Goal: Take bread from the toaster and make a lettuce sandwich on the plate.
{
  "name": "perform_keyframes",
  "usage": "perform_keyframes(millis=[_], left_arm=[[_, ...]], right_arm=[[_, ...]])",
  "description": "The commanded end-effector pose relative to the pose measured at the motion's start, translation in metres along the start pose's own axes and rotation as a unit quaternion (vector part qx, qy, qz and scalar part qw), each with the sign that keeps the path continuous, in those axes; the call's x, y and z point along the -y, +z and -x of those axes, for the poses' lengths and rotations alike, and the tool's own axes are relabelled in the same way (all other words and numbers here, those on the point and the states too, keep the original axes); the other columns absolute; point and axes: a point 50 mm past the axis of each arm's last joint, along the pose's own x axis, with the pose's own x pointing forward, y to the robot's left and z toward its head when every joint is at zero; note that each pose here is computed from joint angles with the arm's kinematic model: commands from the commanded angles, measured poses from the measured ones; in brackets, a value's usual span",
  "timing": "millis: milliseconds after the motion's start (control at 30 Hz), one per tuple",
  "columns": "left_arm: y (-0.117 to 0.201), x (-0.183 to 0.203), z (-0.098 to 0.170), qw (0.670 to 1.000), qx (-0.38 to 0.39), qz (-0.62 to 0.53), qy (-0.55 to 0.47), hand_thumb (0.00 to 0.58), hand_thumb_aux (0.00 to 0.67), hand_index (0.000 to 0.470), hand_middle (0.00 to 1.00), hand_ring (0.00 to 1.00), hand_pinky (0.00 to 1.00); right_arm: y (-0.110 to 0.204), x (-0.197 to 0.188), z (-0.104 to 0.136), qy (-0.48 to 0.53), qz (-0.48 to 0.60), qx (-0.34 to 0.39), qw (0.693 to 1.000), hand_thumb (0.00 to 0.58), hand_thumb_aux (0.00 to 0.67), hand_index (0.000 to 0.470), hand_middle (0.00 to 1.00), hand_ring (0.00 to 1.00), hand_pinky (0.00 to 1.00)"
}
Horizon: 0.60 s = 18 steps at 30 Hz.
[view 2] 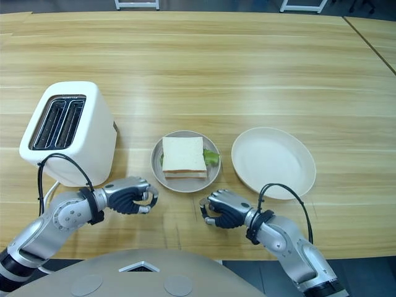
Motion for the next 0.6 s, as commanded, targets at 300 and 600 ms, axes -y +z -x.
perform_keyframes(millis=[300,600], left_arm=[[-0.012,0.014,-0.049,0.99,-0.078,-0.113,-0.008,0.58,0.67,0.47,1.0,1.0,1.0],[-0.061,-0.085,-0.108,0.943,-0.213,-0.16,0.197,0.58,0.67,0.47,1.0,1.0,1.0]], right_arm=[[0.004,0.008,-0.048,-0.038,0.081,-0.002,0.996,0.58,0.67,0.47,1.0,1.0,1.0],[-0.03,0.078,-0.132,-0.15,0.174,-0.091,0.969,0.58,0.67,0.47,1.0,1.0,1.0]])
